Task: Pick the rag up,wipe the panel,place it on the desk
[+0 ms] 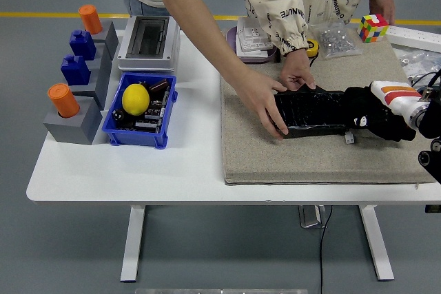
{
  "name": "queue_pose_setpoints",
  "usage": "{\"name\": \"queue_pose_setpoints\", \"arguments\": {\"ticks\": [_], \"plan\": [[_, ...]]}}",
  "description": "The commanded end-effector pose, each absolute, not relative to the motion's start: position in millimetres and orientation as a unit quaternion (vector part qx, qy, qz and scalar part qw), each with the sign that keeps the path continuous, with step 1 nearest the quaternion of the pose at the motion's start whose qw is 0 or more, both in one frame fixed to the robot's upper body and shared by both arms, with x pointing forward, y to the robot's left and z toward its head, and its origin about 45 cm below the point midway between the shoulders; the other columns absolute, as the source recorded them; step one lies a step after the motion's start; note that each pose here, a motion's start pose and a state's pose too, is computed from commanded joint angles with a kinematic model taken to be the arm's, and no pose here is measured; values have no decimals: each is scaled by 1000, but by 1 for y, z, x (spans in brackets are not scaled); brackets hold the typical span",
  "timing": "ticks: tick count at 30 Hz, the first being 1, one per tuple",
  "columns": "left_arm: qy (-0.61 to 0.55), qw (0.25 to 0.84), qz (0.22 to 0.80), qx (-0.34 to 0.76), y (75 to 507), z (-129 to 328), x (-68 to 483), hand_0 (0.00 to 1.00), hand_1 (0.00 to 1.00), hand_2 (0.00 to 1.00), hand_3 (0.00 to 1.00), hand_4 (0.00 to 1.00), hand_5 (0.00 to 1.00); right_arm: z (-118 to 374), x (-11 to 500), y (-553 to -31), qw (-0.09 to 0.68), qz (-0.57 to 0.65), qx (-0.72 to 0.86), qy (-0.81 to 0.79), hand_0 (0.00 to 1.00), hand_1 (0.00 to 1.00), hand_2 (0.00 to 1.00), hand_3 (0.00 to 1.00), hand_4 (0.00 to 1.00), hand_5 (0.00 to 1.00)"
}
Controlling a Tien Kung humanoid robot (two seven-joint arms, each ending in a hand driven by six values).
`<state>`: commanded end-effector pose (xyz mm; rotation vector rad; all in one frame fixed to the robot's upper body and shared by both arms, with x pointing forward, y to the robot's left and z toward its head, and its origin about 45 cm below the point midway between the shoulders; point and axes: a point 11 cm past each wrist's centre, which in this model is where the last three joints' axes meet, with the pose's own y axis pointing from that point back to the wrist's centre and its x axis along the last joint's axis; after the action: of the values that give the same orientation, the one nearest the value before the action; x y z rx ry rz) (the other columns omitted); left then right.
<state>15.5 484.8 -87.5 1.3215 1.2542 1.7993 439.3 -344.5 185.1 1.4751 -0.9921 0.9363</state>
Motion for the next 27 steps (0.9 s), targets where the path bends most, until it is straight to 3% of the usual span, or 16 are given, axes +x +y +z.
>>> {"name": "queue_pose_setpoints", "arguments": {"ticks": [27], "plan": [[468,291,673,494,483,-88,19,650,697,747,567,599,478,190,441,-347,534,396,617,-421,304,452,497,496,775,228]]}}
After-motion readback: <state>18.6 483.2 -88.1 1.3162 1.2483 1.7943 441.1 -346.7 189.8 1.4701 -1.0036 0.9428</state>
